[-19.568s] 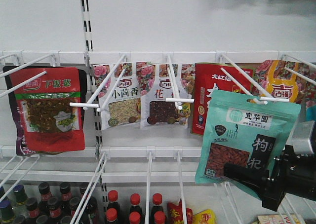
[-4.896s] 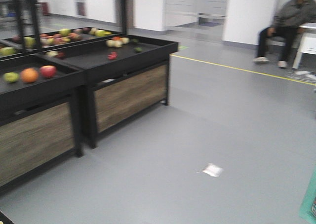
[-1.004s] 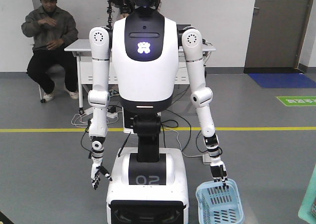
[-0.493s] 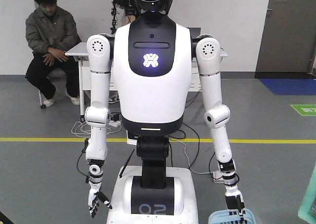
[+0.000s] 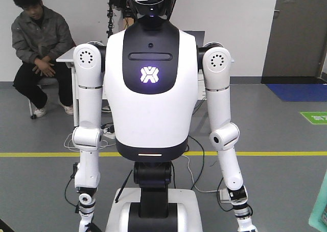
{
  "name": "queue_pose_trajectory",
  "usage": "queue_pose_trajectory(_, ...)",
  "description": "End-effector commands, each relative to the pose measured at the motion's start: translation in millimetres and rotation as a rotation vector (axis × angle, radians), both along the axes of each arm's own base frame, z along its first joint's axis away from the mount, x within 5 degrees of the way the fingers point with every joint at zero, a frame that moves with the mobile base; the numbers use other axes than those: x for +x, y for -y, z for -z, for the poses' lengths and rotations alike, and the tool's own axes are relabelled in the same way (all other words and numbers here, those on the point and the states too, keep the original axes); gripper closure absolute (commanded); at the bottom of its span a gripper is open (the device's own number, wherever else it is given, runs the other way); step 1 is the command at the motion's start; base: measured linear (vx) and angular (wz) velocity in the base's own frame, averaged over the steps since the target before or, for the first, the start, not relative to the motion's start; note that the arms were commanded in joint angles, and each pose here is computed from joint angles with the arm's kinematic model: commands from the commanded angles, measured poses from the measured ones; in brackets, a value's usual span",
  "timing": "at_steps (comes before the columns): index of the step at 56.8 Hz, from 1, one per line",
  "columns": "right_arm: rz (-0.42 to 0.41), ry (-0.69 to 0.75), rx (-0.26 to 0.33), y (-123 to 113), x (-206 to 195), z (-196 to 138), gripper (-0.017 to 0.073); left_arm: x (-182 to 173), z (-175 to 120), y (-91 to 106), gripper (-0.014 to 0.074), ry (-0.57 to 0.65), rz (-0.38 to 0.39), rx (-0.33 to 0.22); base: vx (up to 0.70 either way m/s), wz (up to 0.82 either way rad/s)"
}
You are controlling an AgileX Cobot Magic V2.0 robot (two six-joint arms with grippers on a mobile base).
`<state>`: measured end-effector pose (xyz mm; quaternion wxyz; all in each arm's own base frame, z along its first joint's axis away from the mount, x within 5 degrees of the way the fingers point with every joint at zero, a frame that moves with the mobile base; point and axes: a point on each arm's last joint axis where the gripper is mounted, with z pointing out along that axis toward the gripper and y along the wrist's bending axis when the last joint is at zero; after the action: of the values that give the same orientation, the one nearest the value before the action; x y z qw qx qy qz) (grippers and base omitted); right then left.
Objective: Pick snacks and fruit into basket
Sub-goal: 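Close in on the basket, bringing the right gripper's bag near it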
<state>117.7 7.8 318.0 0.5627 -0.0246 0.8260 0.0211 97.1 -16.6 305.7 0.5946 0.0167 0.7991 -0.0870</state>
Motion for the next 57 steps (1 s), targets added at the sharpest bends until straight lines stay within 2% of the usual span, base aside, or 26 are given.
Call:
queue_pose_trajectory(1,-0.002,0.125,0.001,-0.3,2.2,-18.3,0.0559,1.0,-20.3,0.7,0.0597,0.133,0.007,-0.023,0.22,-0.08)
queue_pose_trajectory(20,-0.002,0.125,0.001,-0.3,2.2,-18.3,0.0559,1.0,-20.3,0.7,0.0597,0.133,0.007,-0.023,0.13,-0.04)
queue_pose_trajectory(57,-0.002,0.125,0.001,-0.3,2.2,-18.3,0.0559,1.0,-20.3,0.7,0.0597,0.133,0.007,-0.023,-0.01,0.01)
